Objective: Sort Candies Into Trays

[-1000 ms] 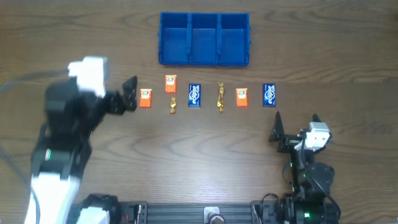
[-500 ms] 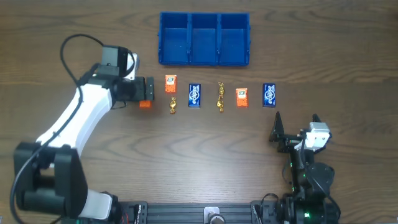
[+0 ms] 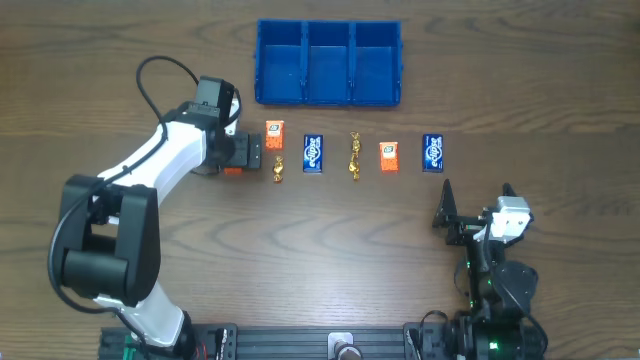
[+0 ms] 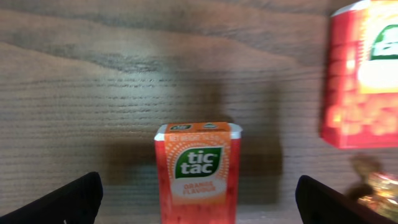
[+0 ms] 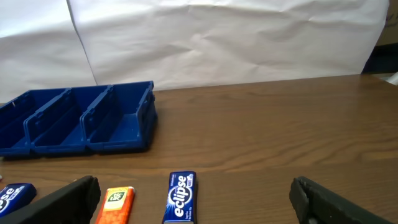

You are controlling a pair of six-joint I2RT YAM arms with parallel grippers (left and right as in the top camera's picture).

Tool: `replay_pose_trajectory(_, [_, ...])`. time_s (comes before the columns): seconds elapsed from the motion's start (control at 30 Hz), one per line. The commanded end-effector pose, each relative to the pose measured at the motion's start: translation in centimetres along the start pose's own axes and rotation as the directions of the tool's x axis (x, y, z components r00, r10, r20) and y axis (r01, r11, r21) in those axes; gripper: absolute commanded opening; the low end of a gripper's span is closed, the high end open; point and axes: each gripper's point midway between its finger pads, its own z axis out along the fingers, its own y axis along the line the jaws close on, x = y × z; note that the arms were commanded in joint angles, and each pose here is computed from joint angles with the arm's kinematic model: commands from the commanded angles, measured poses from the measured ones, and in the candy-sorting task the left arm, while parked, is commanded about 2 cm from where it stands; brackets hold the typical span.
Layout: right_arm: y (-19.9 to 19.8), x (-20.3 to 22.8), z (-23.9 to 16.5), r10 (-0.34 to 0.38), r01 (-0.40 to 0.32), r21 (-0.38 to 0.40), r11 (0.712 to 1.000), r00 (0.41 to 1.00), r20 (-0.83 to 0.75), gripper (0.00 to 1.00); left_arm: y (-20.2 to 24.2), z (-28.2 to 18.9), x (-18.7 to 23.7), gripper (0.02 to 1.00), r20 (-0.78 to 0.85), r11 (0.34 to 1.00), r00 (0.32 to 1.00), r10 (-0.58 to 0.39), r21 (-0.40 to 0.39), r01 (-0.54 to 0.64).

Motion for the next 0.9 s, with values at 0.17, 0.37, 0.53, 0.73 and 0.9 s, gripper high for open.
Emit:
replay_pose_trajectory(0.17, [0.00, 0.10, -0.04, -0.009, 0.009, -0.002, 1.000, 1.000, -0.002, 0.998, 0.90, 0.62, -0.40, 0.912, -0.002, 0.998, 1.000, -0.016, -0.055, 0.015])
replay_pose_trajectory(0.37, [0.00, 0.11, -0.04, -0.009, 0.009, -0.002, 1.000, 1.000, -0.003, 0.998, 1.48, 0.60, -0.20, 0.875, -0.008, 0.996, 1.000, -0.015, -0.089, 0.014])
replay_pose_trajectory(0.53, [-0.01, 0.11, -0.04, -0.009, 0.009, -0.001, 1.000, 1.000, -0.003, 0.998, 1.01, 0.94, -0.09, 0.873, -0.012, 0.996, 1.000, 0.000, -0.090, -0.001])
replay_pose_trajectory(0.73, [-0.01, 0.10, -0.04, -0.009, 0.009, -0.001, 1.000, 1.000, -0.002, 0.998, 0.57, 1.07, -0.24, 0.801, -0.001, 0.994, 1.000, 0.011, -0.104, -0.011])
replay_pose_trajectory(0.9, [0.00, 0.11, -0.04, -0.009, 0.009, -0.002, 1.000, 1.000, -0.003, 0.998, 0.56, 1.09, -0.25, 0.643, 0.001, 0.995, 1.000, 0.000, -0.104, 0.000])
